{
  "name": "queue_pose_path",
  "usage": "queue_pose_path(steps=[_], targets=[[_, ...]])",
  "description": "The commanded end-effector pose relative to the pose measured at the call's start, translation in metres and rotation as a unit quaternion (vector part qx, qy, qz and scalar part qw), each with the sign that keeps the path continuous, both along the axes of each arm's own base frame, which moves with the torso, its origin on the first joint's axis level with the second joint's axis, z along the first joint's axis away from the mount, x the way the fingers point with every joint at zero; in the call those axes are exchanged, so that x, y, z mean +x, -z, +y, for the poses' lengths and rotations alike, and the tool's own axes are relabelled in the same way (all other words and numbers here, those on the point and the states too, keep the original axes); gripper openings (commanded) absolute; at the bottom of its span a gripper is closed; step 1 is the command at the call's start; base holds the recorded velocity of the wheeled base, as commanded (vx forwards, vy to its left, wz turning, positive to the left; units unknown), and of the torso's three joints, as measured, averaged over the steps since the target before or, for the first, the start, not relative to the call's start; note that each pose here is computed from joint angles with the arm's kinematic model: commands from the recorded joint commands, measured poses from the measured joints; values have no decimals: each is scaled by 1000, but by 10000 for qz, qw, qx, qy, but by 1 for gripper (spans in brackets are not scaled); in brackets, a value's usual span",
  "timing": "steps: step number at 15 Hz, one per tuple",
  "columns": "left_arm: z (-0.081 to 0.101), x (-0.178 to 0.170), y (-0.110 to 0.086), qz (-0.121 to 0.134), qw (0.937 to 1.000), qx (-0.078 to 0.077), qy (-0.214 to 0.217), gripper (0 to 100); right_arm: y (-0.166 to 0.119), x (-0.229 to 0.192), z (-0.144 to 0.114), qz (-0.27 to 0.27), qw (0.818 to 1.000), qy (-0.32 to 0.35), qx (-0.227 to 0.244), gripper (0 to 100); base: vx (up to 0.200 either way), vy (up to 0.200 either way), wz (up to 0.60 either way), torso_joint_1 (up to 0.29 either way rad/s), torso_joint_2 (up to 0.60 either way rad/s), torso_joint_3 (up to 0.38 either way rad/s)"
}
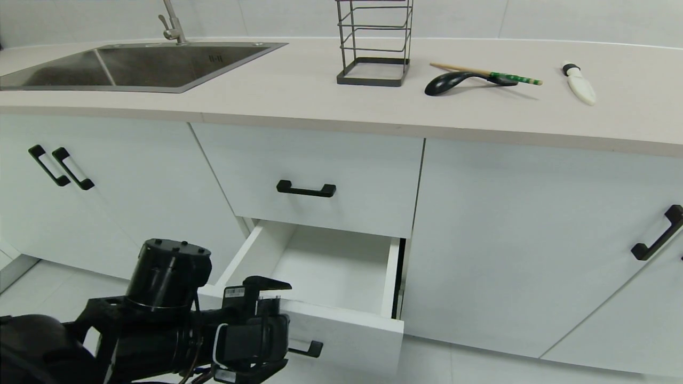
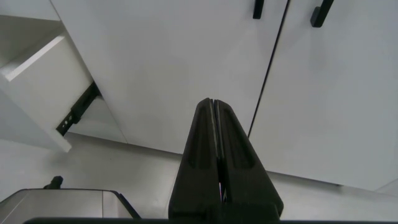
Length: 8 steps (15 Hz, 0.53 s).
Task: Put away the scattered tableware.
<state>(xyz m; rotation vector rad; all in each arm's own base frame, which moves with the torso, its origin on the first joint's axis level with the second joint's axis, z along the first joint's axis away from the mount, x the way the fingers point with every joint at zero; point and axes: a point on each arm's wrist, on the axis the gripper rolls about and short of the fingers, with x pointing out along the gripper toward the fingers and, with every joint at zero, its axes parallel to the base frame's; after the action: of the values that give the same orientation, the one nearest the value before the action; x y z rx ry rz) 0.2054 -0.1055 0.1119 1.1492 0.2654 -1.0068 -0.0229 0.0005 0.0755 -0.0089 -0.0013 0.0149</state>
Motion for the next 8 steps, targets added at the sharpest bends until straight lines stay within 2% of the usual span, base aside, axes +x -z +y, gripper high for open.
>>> queue_pose_path(steps=[1, 4, 6, 8], targets=[[2, -8, -8, -157, 9998, -78, 23, 100, 0, 0, 0, 6, 10000, -2, -1, 0, 0, 0, 0, 0, 0, 0], [2, -7, -6, -118, 9999, -71, 42, 100, 0, 0, 0, 6, 10000, -2, -1, 0, 0, 0, 0, 0, 0, 0], [2, -11, -12, -195, 9996, -170, 119, 100, 0, 0, 0, 6, 10000, -2, -1, 0, 0, 0, 0, 0, 0, 0], [-8, -17, -32, -321, 9958, -703, 482, 100, 0, 0, 0, 6, 10000, -2, -1, 0, 0, 0, 0, 0, 0, 0]])
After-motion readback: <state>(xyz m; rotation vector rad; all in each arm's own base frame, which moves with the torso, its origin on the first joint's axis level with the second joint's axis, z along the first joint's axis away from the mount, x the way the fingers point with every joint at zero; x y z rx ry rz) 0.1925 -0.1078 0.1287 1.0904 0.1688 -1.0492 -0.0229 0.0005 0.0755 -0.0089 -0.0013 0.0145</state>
